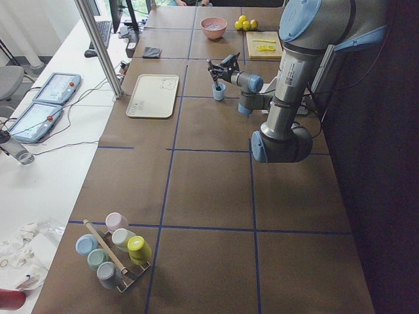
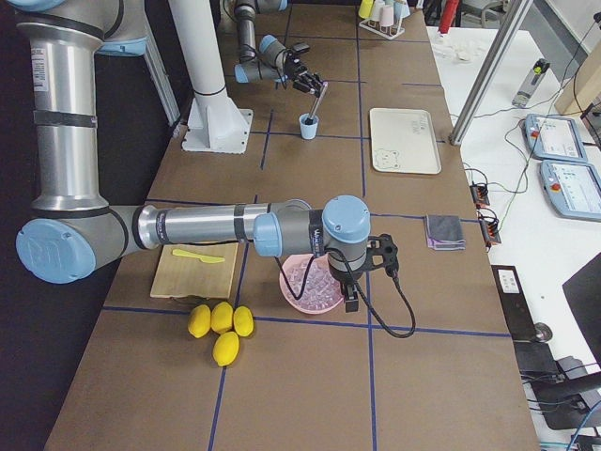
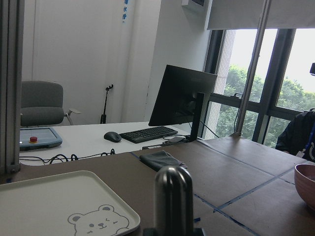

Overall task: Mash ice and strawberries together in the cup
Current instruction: 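Lower the pestle into the cup and press down on the contents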

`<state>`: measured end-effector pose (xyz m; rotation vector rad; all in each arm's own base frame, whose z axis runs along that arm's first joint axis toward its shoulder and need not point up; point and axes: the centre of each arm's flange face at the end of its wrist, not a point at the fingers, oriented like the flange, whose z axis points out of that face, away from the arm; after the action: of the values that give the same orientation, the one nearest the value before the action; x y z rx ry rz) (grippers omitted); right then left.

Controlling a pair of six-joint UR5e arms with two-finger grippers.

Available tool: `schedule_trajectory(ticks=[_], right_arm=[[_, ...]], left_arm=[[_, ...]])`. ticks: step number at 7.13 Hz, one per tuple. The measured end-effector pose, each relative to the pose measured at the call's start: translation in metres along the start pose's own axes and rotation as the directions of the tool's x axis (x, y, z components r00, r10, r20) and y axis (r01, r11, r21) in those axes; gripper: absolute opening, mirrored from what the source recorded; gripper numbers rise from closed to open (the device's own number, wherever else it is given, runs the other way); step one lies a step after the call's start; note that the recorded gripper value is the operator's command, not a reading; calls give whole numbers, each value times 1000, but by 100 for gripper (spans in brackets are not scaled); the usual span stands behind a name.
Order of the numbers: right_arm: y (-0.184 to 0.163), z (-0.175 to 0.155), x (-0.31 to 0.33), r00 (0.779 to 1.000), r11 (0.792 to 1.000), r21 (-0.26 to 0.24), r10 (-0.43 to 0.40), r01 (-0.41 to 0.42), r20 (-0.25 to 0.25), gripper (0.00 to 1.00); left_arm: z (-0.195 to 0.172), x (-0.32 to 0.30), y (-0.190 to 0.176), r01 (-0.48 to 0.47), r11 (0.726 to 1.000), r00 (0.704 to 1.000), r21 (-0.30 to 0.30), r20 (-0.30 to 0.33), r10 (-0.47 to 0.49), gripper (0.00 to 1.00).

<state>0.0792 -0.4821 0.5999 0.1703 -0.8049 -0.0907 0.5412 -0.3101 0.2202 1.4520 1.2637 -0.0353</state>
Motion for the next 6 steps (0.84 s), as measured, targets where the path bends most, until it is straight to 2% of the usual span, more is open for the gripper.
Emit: schedule_trajectory(ticks=[3, 6], right_arm=[[2, 0, 1, 1000, 1000, 0, -2, 2, 0, 99], [3, 0, 0, 1000, 1000, 0, -6, 6, 2, 99]], left_arm=[[-1, 2, -5, 9, 1000, 1000, 12, 2, -9, 0], [-16, 9, -52, 51, 996, 998, 75, -28, -49, 0]])
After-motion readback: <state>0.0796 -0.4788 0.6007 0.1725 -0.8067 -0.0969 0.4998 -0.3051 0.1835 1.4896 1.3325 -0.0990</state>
